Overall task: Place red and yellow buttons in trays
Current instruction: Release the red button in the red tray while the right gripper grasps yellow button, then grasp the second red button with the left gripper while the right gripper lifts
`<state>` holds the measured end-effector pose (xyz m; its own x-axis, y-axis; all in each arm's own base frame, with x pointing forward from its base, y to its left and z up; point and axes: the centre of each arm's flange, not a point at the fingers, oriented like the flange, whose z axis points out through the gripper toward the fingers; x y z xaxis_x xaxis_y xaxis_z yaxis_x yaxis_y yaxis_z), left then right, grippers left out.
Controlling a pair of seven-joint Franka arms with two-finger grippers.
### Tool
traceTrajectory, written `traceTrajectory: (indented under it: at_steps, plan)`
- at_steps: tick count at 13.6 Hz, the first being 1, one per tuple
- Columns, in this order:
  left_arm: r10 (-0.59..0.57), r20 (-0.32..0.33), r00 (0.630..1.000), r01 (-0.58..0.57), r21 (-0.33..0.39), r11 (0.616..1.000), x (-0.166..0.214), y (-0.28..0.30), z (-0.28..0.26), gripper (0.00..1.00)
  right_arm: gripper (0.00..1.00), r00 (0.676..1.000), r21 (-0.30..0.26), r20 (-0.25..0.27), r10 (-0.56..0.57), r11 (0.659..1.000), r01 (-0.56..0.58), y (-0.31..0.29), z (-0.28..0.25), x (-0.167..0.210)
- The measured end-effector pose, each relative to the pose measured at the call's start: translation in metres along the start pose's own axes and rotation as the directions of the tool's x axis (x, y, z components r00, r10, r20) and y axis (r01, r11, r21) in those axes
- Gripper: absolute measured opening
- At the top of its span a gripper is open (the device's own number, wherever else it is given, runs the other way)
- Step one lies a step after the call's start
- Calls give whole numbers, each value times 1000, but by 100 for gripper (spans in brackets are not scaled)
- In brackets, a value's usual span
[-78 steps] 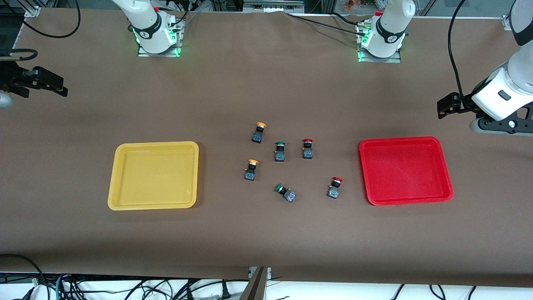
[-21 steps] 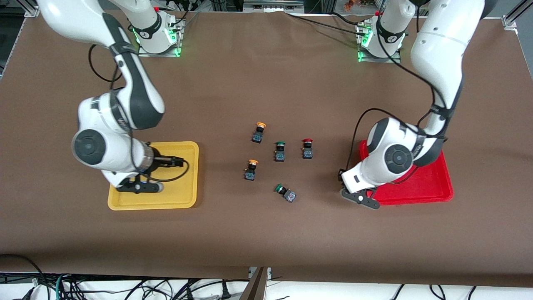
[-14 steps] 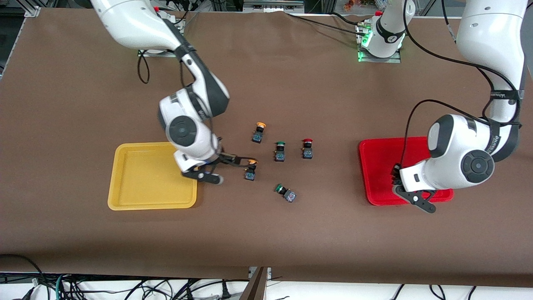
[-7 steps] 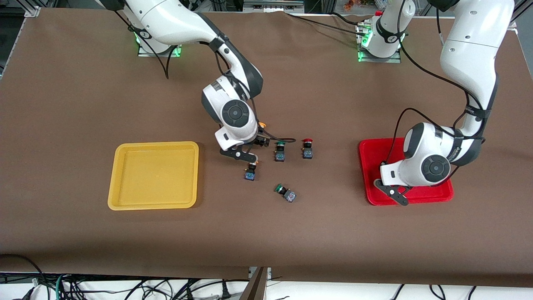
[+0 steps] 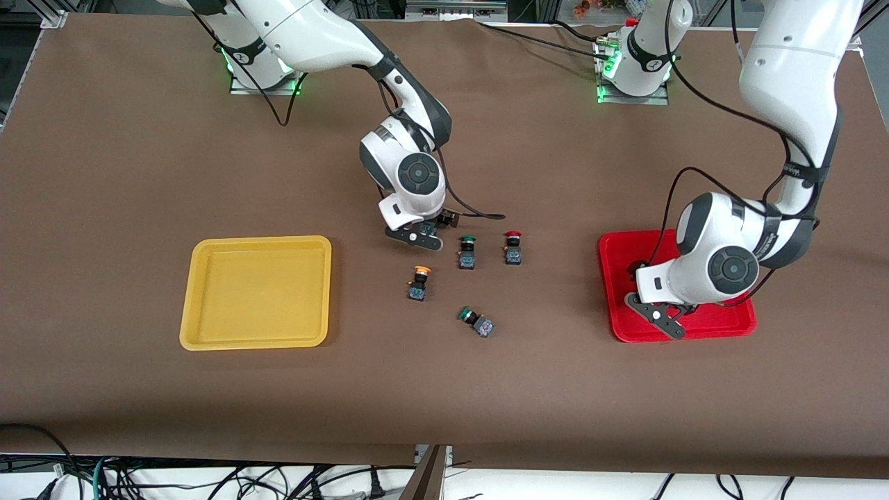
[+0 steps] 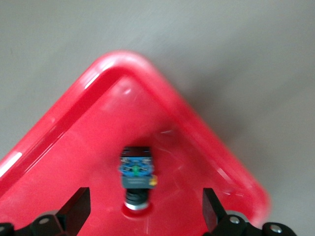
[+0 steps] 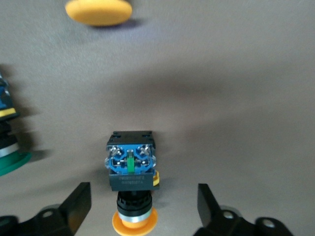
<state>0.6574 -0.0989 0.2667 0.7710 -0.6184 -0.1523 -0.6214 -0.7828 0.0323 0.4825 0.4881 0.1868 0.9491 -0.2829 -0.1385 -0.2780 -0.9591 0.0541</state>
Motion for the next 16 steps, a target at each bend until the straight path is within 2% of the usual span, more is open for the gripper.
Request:
traceTrajectory:
  at_steps: [1,2,5,6,8,11,14,16]
  plan:
    - [-19,-12,1000,19,-4,1000,10,26,-20,100,94,1000,6,-4,4,1000,-4,0,4,-1]
    - [-68,-26,997,67,-15,998,22,57,-33,100,87,1000,8,-7,8,1000,-8,1,6,0]
    - [-239,-34,970,238,-47,970,57,152,-25,100,48,999,19,-24,23,1000,-23,5,2,10]
    - [-285,-39,958,282,-58,958,66,173,-13,100,41,999,23,-38,30,999,-29,8,-3,18]
    - [-392,-32,920,388,-82,918,80,203,13,100,41,997,27,-73,22,999,-20,20,-22,40]
    - [-487,-27,873,482,-116,869,91,225,43,100,41,994,-15,-108,-15,1000,14,60,-66,88]
    - [-530,-11,848,524,-128,842,94,234,62,100,41,989,-95,-95,-113,990,104,125,-99,143]
    - [-540,6,842,536,-123,835,91,239,70,100,41,981,-119,-76,-178,979,168,177,-103,188]
